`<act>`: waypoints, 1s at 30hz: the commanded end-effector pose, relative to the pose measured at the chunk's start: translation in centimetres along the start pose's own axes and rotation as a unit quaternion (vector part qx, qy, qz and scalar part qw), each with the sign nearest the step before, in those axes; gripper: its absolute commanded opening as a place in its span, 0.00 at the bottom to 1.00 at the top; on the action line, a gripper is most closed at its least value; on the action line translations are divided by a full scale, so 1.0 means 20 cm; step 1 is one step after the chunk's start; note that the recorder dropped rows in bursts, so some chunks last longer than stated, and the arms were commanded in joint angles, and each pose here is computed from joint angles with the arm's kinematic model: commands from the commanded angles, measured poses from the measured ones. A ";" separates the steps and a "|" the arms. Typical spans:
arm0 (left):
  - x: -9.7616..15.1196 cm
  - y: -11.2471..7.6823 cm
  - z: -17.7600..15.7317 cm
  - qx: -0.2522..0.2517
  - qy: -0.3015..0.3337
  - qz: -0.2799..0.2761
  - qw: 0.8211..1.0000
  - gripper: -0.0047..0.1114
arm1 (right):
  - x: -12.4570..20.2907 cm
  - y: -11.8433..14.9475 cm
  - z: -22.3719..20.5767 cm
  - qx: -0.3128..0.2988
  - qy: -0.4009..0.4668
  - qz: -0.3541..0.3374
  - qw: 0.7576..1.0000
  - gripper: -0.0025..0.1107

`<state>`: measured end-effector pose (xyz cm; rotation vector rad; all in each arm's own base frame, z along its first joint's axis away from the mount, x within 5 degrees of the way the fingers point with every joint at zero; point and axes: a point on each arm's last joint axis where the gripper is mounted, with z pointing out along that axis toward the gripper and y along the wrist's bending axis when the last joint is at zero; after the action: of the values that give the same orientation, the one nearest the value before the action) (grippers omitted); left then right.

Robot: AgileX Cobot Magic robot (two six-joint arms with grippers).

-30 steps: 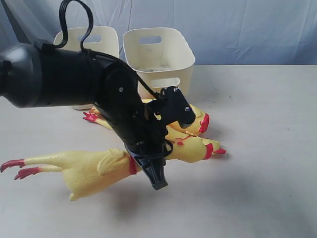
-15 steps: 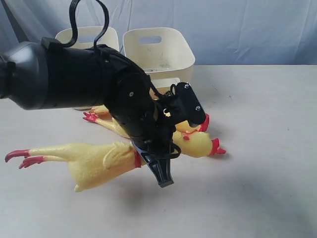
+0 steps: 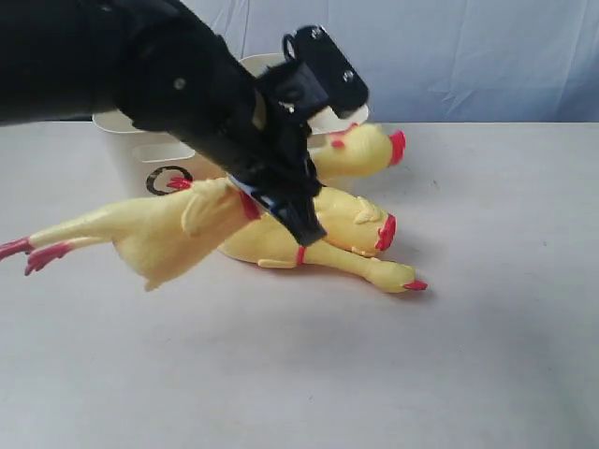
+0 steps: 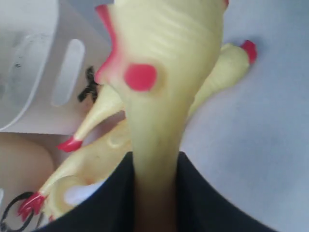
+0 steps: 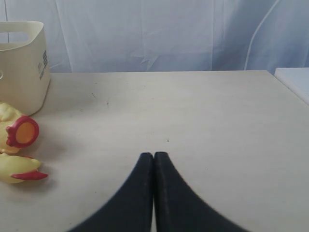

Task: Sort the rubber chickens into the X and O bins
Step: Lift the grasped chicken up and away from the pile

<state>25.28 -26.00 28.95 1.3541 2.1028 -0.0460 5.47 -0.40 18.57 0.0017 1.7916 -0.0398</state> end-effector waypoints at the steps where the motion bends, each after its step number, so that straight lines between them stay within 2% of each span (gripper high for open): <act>1: 0.02 0.19 -0.11 -0.040 -0.034 -0.057 0.997 0.04 | 0.00 0.00 0.00 -0.001 -0.005 0.000 1.000 0.01; 4: 0.04 0.33 -0.16 -0.059 -0.067 -0.112 0.990 0.04 | 0.00 0.00 0.00 -0.001 -0.005 0.000 1.000 0.01; 9: 0.12 0.57 -0.24 -0.096 -0.133 -0.212 0.964 0.04 | 0.00 0.00 0.00 -0.001 -0.005 0.000 1.000 0.01; 13: 0.20 0.73 -0.30 -0.120 -0.178 -0.296 0.931 0.04 | 0.00 0.00 0.00 -0.001 -0.005 0.000 1.000 0.01; 17: 0.28 0.86 -0.34 -0.145 -0.206 -0.356 0.900 0.04 | 0.00 0.00 0.00 -0.001 -0.005 0.000 1.000 0.01; 18: 0.33 0.93 -0.36 -0.158 -0.225 -0.386 0.880 0.04 | 0.00 0.00 0.00 -0.001 -0.005 0.000 1.000 0.01; 19: 0.34 0.95 -0.37 -0.161 -0.236 -0.405 0.869 0.04 | 0.00 0.00 0.00 -0.001 -0.005 0.000 1.000 0.01; 20: 0.38 1.01 -0.40 -0.171 -0.261 -0.442 0.841 0.04 | 0.00 0.00 0.00 -0.001 -0.005 0.000 1.000 0.01; 21: 0.40 1.03 -0.41 -0.175 -0.271 -0.456 0.829 0.04 | 0.00 0.00 0.00 -0.001 -0.005 0.000 1.000 0.01; 22: 0.45 1.09 -0.45 -0.190 -0.295 -0.487 0.800 0.04 | 0.00 0.00 0.00 -0.001 -0.005 0.000 1.000 0.01; 28: 0.61 1.25 -0.56 -0.248 -0.361 -0.560 0.703 0.04 | 0.00 0.00 0.00 -0.001 -0.005 0.000 1.000 0.01; 29: 0.64 1.29 -0.58 -0.259 -0.377 -0.578 0.676 0.04 | 0.00 0.00 0.00 -0.001 -0.005 0.000 1.000 0.01; 30: 0.66 1.30 -0.59 -0.264 -0.385 -0.587 0.661 0.04 | 0.00 0.00 0.00 -0.001 -0.005 0.000 1.000 0.01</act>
<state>37.62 -0.34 38.27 -0.3880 1.7334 -0.4032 5.47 -0.40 18.57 0.0017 1.7916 -0.0398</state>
